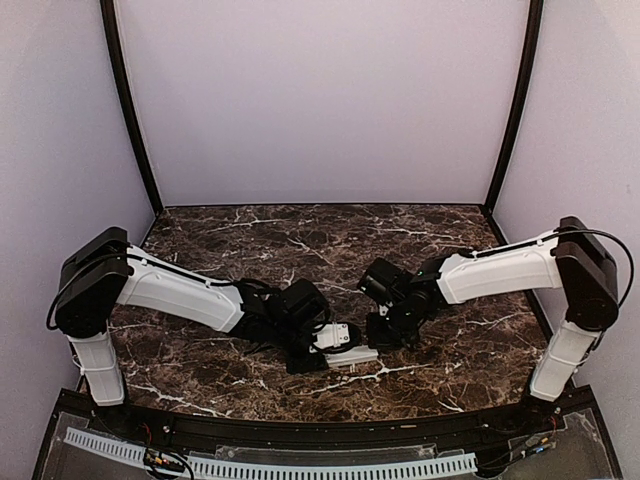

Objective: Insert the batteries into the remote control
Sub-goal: Load the battery cover onto the remote control, then hold the remote control at the center of the board.

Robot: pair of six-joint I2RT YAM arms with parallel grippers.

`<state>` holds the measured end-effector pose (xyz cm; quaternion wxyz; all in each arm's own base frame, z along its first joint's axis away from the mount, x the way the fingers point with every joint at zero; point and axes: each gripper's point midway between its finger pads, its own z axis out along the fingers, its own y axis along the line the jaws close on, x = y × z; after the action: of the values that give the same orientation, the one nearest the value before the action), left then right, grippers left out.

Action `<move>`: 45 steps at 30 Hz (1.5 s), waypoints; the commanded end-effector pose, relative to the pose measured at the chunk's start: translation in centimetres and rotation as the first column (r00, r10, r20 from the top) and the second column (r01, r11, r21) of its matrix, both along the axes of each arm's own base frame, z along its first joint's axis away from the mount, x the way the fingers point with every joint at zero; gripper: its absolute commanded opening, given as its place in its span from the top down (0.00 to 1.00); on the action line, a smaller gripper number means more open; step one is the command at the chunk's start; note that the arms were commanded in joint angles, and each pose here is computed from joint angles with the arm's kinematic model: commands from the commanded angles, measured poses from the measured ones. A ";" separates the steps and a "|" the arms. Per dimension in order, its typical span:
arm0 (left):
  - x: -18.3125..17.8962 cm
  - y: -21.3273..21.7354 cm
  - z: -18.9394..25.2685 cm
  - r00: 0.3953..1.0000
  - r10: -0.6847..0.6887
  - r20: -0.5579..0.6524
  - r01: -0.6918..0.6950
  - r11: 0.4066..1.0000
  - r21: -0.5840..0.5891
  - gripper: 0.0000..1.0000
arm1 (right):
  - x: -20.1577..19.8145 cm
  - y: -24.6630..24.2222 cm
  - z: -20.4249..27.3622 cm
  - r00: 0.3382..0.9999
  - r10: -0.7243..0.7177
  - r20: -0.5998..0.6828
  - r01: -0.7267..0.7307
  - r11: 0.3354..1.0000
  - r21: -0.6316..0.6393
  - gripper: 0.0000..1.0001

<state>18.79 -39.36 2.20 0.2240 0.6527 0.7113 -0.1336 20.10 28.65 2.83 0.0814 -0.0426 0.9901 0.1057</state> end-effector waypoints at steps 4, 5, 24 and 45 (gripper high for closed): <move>-0.5 0.6 -1.2 1.000 0.001 -0.027 -0.001 1.000 0.028 0.66 | 0.6 2.8 0.9 1.000 0.021 0.015 -0.021 0.998 0.051 1.00; -0.5 0.7 -1.2 1.000 0.002 -0.027 -0.001 1.000 0.029 0.67 | 0.6 2.5 1.0 1.000 0.015 0.021 -0.016 0.999 0.042 1.00; -1.9 6.6 -1.6 0.992 0.014 -0.125 0.008 0.984 0.177 0.46 | -0.5 -1.6 -0.4 0.999 -0.034 -0.016 0.033 0.998 -0.056 1.00; -1.5 7.1 -1.8 0.995 0.011 -0.098 0.005 0.987 0.158 0.47 | -0.3 0.6 -0.8 0.999 0.021 -0.025 -0.021 1.000 -0.013 1.00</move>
<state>17.68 -33.69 1.90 0.1666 0.6605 0.7216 -0.1235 19.61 28.21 1.90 0.0646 -0.0462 0.9930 0.0871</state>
